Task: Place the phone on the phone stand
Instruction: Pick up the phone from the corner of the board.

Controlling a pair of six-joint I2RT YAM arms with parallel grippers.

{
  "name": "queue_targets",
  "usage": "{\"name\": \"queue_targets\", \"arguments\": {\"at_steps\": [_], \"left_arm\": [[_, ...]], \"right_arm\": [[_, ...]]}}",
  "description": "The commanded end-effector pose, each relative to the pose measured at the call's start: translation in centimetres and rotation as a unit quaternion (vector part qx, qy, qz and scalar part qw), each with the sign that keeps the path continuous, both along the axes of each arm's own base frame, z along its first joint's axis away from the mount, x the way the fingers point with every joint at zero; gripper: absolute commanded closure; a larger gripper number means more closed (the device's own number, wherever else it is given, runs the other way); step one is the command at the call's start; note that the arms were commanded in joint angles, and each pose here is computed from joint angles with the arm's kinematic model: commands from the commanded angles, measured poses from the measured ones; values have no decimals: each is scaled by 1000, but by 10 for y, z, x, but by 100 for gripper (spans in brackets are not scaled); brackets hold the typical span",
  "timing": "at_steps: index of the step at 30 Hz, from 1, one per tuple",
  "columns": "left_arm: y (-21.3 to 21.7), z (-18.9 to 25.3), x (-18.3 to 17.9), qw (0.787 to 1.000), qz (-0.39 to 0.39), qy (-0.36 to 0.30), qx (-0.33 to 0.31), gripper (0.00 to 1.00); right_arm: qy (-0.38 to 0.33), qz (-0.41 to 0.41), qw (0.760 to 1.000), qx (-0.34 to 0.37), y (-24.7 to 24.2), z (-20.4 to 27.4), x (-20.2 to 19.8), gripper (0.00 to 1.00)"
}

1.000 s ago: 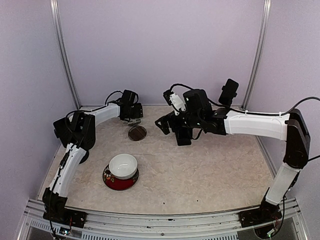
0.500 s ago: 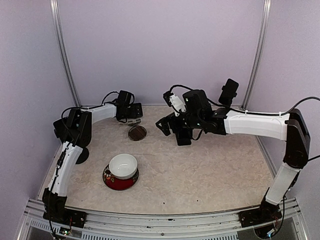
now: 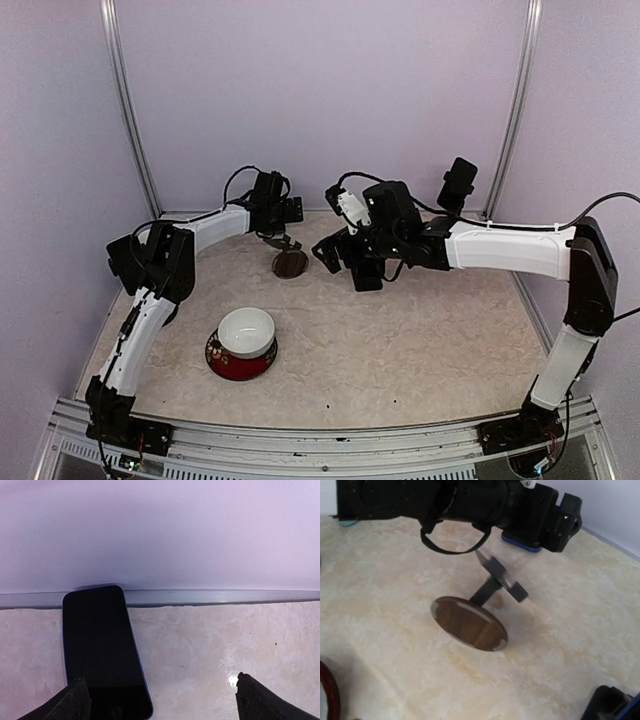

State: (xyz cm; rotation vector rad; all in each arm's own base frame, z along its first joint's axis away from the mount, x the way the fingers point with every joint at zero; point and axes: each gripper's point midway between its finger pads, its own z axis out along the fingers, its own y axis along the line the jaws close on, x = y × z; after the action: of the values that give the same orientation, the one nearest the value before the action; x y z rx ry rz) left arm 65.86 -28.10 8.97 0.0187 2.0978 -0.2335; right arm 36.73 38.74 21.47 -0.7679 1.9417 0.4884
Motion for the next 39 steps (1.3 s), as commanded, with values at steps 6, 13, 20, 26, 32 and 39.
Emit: {"name": "queue_targets", "arguments": {"at_steps": [6, 13, 20, 26, 32, 39], "left_arm": [[31, -37, -1, 997, 48, 58, -4, 1], [30, -46, -1, 996, 42, 76, -23, 1], [32, -73, -7, 991, 43, 120, -51, 1], [27, -68, -7, 992, 46, 108, -39, 1], [23, -70, -8, 992, 46, 111, -35, 1], [32, -77, -11, 990, 62, 123, -26, 1]], "right_arm": [[-8, -6, 1000, 6, -1, 7, 5, 0], [-3, 2, 1000, 14, 0, 7, 1, 0], [-11, 6, 1000, 19, -1, 16, -2, 0], [-9, 11, 999, 28, -3, 19, -7, 0], [-9, 12, 999, 40, -7, 25, -13, 0], [-8, 12, 999, 52, -9, 28, -16, 0]]}}
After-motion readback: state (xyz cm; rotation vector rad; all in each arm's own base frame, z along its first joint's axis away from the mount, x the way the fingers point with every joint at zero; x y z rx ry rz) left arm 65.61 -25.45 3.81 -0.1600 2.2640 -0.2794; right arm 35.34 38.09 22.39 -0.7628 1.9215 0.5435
